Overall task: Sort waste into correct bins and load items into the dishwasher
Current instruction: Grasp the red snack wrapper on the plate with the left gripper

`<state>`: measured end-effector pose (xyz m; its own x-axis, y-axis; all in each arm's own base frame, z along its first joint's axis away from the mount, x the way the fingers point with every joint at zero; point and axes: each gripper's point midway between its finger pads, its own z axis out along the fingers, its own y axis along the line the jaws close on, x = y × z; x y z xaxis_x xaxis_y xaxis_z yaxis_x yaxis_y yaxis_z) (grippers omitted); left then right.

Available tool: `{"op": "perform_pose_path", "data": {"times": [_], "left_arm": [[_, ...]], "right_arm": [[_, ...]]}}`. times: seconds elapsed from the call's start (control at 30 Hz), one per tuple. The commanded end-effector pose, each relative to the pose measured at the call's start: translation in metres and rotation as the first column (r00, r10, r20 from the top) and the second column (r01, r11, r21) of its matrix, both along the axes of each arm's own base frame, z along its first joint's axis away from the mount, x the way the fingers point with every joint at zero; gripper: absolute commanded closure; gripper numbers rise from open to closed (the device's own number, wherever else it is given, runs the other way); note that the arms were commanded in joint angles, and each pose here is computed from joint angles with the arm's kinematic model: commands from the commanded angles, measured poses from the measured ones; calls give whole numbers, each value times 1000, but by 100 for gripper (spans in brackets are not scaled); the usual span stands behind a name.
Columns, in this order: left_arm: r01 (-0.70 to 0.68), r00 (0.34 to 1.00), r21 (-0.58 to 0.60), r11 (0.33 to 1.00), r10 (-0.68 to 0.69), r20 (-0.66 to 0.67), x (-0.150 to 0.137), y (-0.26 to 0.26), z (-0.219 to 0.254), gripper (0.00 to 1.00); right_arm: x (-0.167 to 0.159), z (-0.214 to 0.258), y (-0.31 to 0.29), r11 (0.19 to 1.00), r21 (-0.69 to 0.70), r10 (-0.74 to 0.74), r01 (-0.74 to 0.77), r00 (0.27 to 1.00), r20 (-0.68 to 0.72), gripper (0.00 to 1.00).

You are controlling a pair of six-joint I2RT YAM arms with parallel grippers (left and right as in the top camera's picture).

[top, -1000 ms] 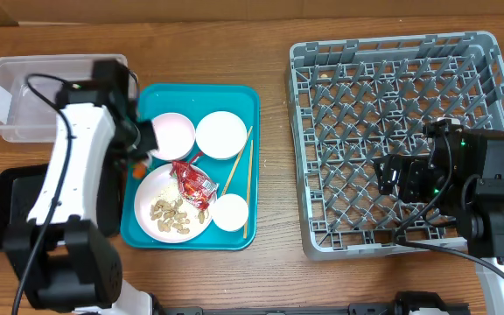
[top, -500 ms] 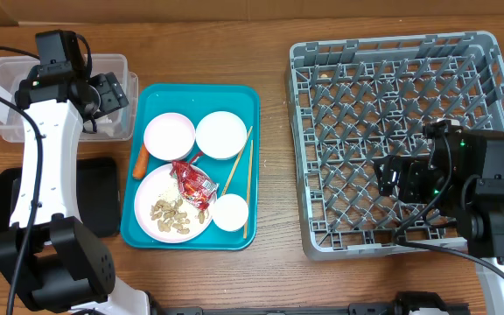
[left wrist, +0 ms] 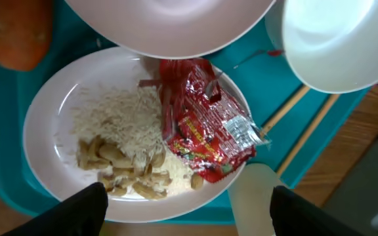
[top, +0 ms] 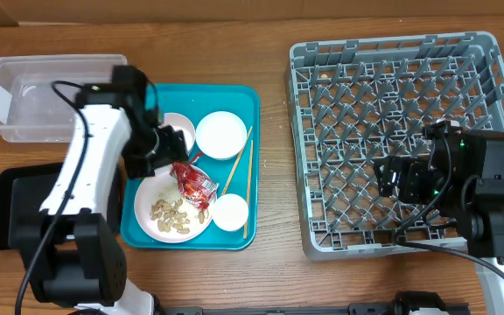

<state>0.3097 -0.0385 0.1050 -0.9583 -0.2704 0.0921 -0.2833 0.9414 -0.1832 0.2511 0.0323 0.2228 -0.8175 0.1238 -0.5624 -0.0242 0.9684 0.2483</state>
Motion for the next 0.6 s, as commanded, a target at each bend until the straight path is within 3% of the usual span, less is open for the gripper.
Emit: {"op": "perform_pose_path", "data": {"times": [0.0, 0.27, 0.37, 0.57], "left_arm": [[-5, 1000, 41, 999, 6, -17, -8, -3, -31, 20], [-7, 996, 75, 997, 0, 87, 10, 2, -56, 27], [-10, 994, 86, 996, 0, 113, 16, 4, -58, 36], [-11, 991, 86, 996, 0, 132, 17, 4, -68, 39]], "right_arm": [[4, 12, -2, 1000, -4, -9, 9, 999, 35, 0], [4, 12, -2, 1000, -4, -9, 9, 999, 35, 0], [4, 12, -2, 1000, -4, -9, 9, 999, 37, 0], [4, 12, -2, 1000, -4, -9, 9, 999, 36, 0]]}}
